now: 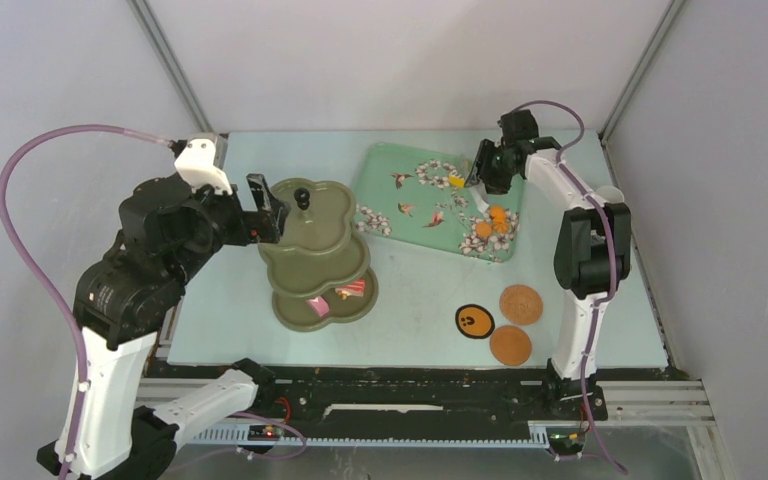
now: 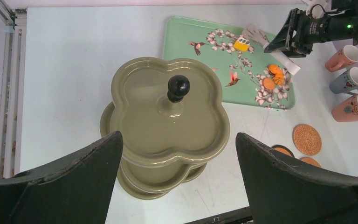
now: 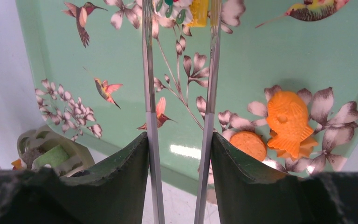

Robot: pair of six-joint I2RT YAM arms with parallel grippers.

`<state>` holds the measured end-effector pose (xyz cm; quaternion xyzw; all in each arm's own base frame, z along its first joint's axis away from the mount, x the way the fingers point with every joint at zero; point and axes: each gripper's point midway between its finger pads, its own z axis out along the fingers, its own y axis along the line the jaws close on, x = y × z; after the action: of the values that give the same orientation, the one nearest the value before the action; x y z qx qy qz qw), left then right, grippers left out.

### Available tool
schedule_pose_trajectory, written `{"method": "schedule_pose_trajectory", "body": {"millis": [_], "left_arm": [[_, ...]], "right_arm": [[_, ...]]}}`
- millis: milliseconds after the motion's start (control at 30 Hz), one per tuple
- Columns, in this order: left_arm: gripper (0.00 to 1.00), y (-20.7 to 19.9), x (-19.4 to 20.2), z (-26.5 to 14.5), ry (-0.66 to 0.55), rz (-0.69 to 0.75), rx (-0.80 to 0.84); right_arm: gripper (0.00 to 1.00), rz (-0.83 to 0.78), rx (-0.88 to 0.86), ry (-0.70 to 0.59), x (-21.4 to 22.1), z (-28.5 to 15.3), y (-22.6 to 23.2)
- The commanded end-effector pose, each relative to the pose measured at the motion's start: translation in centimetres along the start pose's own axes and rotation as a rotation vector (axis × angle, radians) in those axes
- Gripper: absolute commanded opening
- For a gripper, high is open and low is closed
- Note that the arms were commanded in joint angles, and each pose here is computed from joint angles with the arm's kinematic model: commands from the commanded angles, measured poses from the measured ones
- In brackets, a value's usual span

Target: Serve the afternoon tea

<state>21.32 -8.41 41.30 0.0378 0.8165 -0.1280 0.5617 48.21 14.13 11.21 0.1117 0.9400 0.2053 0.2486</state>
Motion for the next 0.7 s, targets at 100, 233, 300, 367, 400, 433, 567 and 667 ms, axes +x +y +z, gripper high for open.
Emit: {"method": "schedule_pose_trajectory", "body": {"millis": [100,233,300,367,400,433,567,667], "left_arm": [[0.98,0.0,-0.2,0.0,-0.016,0.029,0.007],[0.98,0.0,-0.2,-0.1,-0.015,0.031,0.006],[0.98,0.0,-0.3,-0.1,-0.019,0.032,0.007],[0.98,0.0,-0.2,-0.1,-0.018,0.032,0.01],[0.98,0.0,-0.2,-0.1,-0.019,0.032,0.01],[0.98,0.0,-0.1,-0.1,-0.018,0.032,0.009],[0.98,0.1,-0.1,-0.3,-0.022,0.032,0.008],[0.98,0.2,0.1,-0.4,-0.02,0.033,0.006]], "right_arm": [[0.51,-0.049,0.082,-0.067,-1.7,0.2,0.9],[0.51,-0.057,0.133,-0.058,-1.3,0.6,0.8],[0.51,-0.069,0.143,-0.054,-1.1,0.9,1.2],[0.51,-0.076,0.14,-0.054,-1.0,1.2,1.7],[0.52,-0.077,0.137,-0.048,-0.8,1.4,1.8],[0.52,-0.076,0.136,-0.044,-0.8,1.6,2.0],[0.52,-0.075,0.158,-0.033,-0.5,2.1,2.1],[0.52,-0.083,0.168,-0.039,-0.4,2.2,2.5]]}}
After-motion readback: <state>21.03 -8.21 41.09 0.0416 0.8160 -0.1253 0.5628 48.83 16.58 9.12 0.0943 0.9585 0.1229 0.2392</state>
